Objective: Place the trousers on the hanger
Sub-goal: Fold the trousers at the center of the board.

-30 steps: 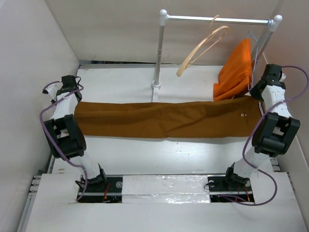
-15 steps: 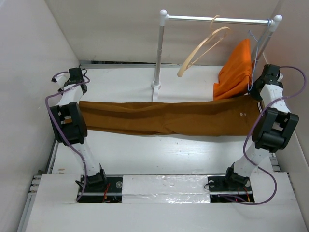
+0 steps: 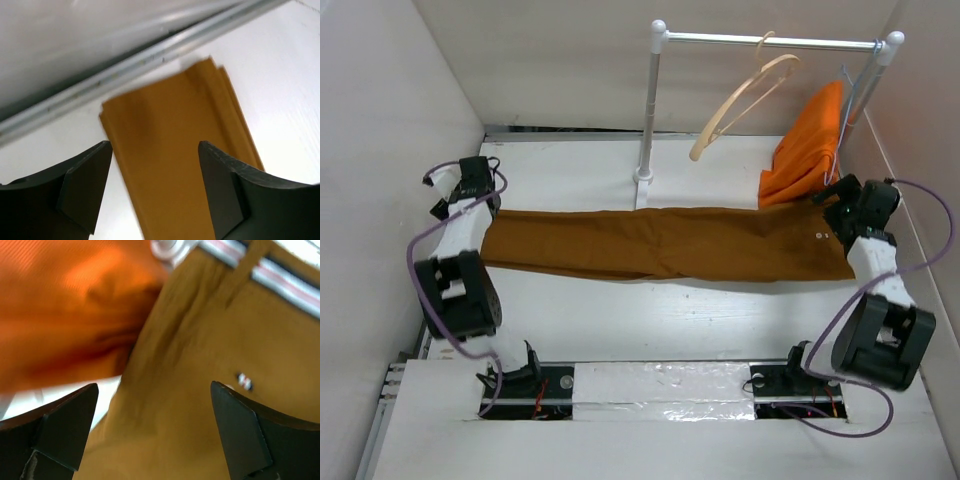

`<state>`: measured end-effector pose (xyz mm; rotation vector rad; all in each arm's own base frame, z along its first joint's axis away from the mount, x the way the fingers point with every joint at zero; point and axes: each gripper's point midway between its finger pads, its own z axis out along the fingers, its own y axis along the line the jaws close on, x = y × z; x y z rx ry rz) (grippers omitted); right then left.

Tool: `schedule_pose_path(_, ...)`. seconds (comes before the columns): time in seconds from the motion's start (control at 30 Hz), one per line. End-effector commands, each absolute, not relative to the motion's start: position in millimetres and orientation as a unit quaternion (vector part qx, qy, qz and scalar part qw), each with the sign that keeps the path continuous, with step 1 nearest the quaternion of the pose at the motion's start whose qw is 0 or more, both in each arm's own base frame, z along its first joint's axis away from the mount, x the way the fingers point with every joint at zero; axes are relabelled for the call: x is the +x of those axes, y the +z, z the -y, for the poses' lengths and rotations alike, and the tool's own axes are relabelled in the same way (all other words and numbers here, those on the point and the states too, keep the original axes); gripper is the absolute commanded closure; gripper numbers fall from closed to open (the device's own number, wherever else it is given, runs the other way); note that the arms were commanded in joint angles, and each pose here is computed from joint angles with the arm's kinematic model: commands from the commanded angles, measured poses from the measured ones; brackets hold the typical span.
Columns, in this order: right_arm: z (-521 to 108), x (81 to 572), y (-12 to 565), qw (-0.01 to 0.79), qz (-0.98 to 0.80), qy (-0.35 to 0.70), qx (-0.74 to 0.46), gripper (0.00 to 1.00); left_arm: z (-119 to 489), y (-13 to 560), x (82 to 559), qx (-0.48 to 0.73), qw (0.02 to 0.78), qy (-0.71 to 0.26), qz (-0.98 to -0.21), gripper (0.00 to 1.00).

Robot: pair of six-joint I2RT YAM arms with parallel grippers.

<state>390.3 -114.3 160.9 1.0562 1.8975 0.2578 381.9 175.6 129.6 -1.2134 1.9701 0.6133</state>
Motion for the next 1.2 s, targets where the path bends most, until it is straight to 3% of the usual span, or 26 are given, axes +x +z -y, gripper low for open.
schedule_pose_path(0.0,98.8,383.8,211.9,0.56,-0.712,0.156,0.393,0.03,-154.4,145.9,353.5,-0.492,0.401,0.169,-0.754,0.33)
schedule_pose_path(0.07,83.8,363.5,191.8,0.554,-0.72,0.169,0.383,0.16,-150.6,132.2,337.8,-0.515,0.391,0.138,-0.75,0.35)
schedule_pose_path(0.1,77.4,353.7,205.1,0.576,-0.709,0.176,0.367,0.48,-145.4,114.8,320.4,-0.527,0.374,0.11,-0.755,0.35)
schedule_pose_path(0.13,71.8,347.6,203.7,0.58,-0.708,0.183,0.358,0.7,-144.1,107.9,313.1,-0.535,0.368,0.096,-0.754,0.35)
schedule_pose_path(0.17,62.5,343.2,206.7,0.588,-0.707,0.199,0.339,0.89,-142.0,103.1,309.0,-0.542,0.366,0.084,-0.752,0.35)
schedule_pose_path(0.2,55.3,335.1,194.2,0.582,-0.714,0.205,0.33,1.0,-135.3,91.6,299.4,-0.547,0.354,0.068,-0.755,0.35)
schedule_pose_path(0.3,38.5,317.9,186.4,0.581,-0.732,0.208,0.288,0.99,-126.8,76.1,290.9,-0.555,0.335,0.057,-0.759,0.33)
schedule_pose_path(0.37,37.6,312.3,181.6,0.584,-0.733,0.202,0.283,0.86,-123.8,68.7,290.8,-0.556,0.327,0.052,-0.763,0.3)
schedule_pose_path(0.4,35.9,310.5,175.8,0.582,-0.737,0.202,0.279,0.64,-125.0,62.6,290.0,-0.561,0.317,0.052,-0.763,0.29)
schedule_pose_path(0.47,39.4,305.2,153.7,0.56,-0.755,0.19,0.282,0.41,-123.4,57.0,294.1,-0.555,0.313,0.046,-0.77,0.29)
schedule_pose_path(0.5,41.2,303.8,145.7,0.552,-0.76,0.188,0.287,0.24,-124.0,52.9,295.1,-0.556,0.306,0.048,-0.771,0.29)
schedule_pose_path(0.57,47.6,299.4,122.7,0.531,-0.769,0.191,0.3,0.14,-122.9,46.7,296.8,-0.555,0.299,0.046,-0.775,0.29)
schedule_pose_path(0.93,87.9,288.0,67.4,0.481,-0.75,0.181,0.417,0.14,-116.7,19.6,291.8,-0.575,0.275,0.038,-0.769,0.34)
schedule_pose_path(1.13,85.9,282.1,55.9,0.45,-0.762,0.196,0.422,0.18,-122.1,23.7,294.6,-0.572,0.28,0.048,-0.769,0.43)
schedule_pose_path(1.17,90.2,276.3,59.6,0.459,-0.763,0.178,0.419,0.18,-123.5,25.4,295.0,-0.571,0.281,0.052,-0.769,0.49)
